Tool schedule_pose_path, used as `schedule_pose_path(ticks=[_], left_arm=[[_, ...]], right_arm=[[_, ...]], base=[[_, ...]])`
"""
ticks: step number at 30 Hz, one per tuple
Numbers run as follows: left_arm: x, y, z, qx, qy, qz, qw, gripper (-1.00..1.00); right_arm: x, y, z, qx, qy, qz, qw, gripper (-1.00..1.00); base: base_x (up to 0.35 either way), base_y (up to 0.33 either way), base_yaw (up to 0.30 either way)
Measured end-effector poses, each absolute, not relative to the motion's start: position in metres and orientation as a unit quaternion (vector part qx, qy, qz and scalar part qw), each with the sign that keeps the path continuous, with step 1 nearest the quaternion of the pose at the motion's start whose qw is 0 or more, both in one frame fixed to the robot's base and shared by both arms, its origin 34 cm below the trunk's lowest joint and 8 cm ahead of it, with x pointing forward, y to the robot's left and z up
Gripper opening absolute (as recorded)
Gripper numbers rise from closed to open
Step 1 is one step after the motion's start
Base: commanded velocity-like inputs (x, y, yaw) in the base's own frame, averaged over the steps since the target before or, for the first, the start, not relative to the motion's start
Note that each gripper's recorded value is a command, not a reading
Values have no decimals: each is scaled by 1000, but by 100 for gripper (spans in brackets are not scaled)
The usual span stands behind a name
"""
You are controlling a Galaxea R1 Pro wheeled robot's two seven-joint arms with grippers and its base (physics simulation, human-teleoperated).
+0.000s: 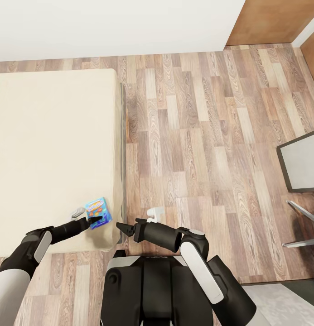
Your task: Put all the toys in the child's room - the three board games (two on the bed and one on the table), the two jigsaw puzzles on the table, and the tennis ball on the table - inside the toy box on the table in the child's room.
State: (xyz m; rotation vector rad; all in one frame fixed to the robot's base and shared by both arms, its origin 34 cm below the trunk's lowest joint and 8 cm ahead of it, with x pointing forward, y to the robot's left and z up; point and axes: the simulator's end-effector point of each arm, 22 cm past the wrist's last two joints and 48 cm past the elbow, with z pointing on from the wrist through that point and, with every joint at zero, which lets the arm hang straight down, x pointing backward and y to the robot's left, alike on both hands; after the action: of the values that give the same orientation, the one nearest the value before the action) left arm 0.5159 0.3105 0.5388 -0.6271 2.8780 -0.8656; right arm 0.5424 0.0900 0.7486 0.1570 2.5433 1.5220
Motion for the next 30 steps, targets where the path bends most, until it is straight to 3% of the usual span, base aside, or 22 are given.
schedule_pose_path(ticks=[30], left_arm=[[518, 304, 543, -201, 932, -300, 38, 100]], right_arm=[[542, 90, 749, 52, 854, 511, 86, 100]], base=[[0, 0, 0]])
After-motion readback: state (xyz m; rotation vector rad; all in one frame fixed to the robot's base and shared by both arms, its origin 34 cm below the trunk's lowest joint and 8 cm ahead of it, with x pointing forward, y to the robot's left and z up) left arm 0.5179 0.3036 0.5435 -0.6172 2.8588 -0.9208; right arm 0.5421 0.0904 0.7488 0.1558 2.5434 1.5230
